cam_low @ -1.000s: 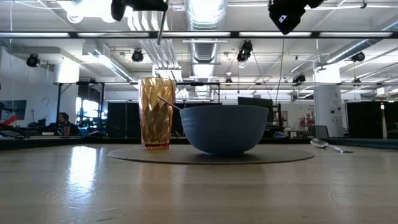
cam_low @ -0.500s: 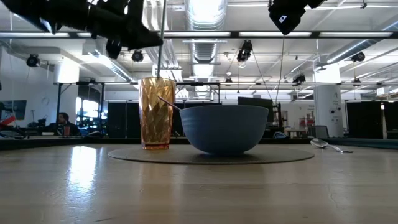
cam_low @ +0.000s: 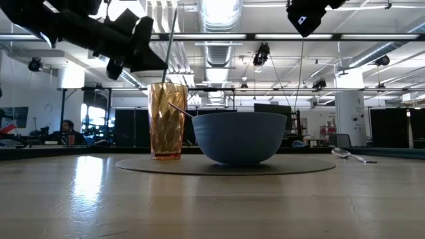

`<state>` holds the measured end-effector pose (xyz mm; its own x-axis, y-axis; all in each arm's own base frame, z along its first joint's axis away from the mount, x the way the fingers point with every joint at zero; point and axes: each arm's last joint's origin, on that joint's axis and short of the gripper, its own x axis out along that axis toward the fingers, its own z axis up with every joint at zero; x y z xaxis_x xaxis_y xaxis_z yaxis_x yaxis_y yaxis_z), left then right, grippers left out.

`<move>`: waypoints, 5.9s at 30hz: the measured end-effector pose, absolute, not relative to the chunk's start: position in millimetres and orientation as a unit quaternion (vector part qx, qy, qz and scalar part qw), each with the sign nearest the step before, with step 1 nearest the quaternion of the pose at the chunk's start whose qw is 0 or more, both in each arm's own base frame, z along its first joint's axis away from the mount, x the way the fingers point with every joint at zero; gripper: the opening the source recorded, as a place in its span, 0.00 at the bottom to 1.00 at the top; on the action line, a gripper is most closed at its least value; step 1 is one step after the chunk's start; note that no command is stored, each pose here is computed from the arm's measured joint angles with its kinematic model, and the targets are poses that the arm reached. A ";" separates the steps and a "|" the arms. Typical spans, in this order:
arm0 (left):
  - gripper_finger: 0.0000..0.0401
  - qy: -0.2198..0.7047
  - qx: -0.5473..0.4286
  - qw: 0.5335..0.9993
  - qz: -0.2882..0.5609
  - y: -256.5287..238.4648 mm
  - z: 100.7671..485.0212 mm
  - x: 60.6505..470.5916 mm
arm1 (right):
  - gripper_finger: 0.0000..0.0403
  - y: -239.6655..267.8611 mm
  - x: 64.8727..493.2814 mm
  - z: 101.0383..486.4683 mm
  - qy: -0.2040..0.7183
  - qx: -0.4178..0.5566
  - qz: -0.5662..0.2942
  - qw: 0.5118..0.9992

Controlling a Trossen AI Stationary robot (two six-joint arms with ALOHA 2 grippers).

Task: Pick & Place Utensil
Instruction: Put the straw into the cup, then put the spoon into the bowl

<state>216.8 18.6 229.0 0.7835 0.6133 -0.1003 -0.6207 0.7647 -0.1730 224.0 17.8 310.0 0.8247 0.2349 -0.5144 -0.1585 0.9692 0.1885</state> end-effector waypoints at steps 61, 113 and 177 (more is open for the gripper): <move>0.17 0.163 -0.084 0.920 0.347 30.4 226.2 262.8 | 0.17 17.8 224.0 310.0 0.277 0.067 0.104 0.953; 0.18 0.156 -0.023 0.986 0.052 -35.6 296.2 232.8 | 0.17 6.4 172.6 307.5 0.366 0.302 -0.161 0.865; 0.15 0.051 0.162 0.986 -0.001 -59.7 294.9 231.1 | 0.37 -48.0 185.7 190.1 0.515 0.447 -0.461 0.568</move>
<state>231.1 -59.7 294.9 0.9947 0.0138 -0.1016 0.0194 0.9478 0.3183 185.7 -48.0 190.1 0.0451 -0.0637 -0.9970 0.9839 0.1756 0.0333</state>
